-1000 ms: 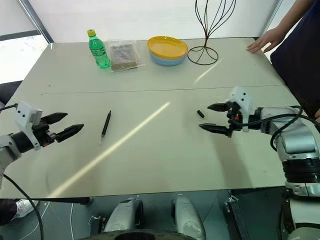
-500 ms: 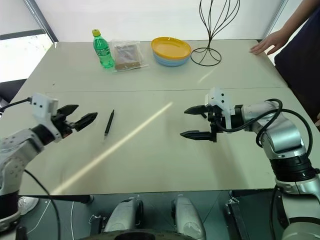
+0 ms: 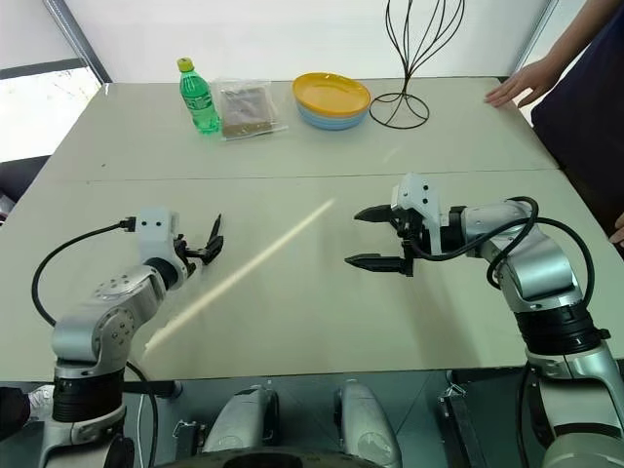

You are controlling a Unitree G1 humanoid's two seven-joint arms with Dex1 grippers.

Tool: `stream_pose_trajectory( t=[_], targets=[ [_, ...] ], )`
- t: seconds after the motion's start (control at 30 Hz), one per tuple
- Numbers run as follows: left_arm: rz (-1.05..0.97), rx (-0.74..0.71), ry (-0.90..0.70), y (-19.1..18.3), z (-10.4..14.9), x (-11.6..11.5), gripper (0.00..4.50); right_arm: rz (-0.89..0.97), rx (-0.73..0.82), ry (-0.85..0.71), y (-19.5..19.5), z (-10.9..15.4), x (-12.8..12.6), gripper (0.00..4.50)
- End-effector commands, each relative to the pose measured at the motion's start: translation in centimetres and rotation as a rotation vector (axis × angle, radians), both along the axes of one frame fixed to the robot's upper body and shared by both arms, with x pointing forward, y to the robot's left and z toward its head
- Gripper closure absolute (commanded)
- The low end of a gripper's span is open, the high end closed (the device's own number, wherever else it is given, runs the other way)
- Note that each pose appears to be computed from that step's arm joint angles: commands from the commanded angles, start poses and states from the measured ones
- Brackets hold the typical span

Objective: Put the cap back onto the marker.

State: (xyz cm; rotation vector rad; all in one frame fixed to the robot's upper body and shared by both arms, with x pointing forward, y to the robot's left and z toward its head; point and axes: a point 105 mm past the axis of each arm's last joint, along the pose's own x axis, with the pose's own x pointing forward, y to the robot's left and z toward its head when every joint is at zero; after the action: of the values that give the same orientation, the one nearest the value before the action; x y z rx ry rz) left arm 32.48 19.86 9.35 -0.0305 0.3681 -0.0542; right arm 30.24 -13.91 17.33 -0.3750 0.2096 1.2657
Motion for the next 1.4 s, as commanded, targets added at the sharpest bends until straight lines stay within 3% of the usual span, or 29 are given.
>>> stream_pose_trajectory(
  t=[0.03,0.3,0.5,0.6,0.83,1.03,1.4],
  targets=[
    [0.006,0.008,-0.034,-0.2,0.4,0.8,0.06,0.002,0.015,-0.034,0.1,0.6,0.0,0.0],
    [-0.025,-0.001,0.005,-0.5,-0.8,2.4,0.06,-0.013,0.02,-0.035,0.1,0.5,0.0,0.0],
    [-0.073,0.016,0.042,-0.7,-1.8,2.2,0.06,-0.034,0.021,-0.035,-0.2,0.3,0.0,0.0],
    [-0.07,0.004,0.059,-0.8,-2.2,1.9,0.87,-0.038,0.022,-0.036,-0.3,0.3,-0.1,0.0],
    [-0.059,-0.013,0.077,-0.5,-3.0,1.5,4.44,-0.048,0.022,-0.035,-0.5,0.3,0.0,0.0],
    [-0.081,0.004,0.05,0.0,-2.3,1.4,4.44,-0.054,0.021,-0.035,-0.6,0.3,0.0,0.0],
    [-0.457,0.129,-0.15,3.5,6.1,0.7,4.44,-0.214,0.014,-0.084,-2.7,0.2,2.3,0.0]
  ],
)
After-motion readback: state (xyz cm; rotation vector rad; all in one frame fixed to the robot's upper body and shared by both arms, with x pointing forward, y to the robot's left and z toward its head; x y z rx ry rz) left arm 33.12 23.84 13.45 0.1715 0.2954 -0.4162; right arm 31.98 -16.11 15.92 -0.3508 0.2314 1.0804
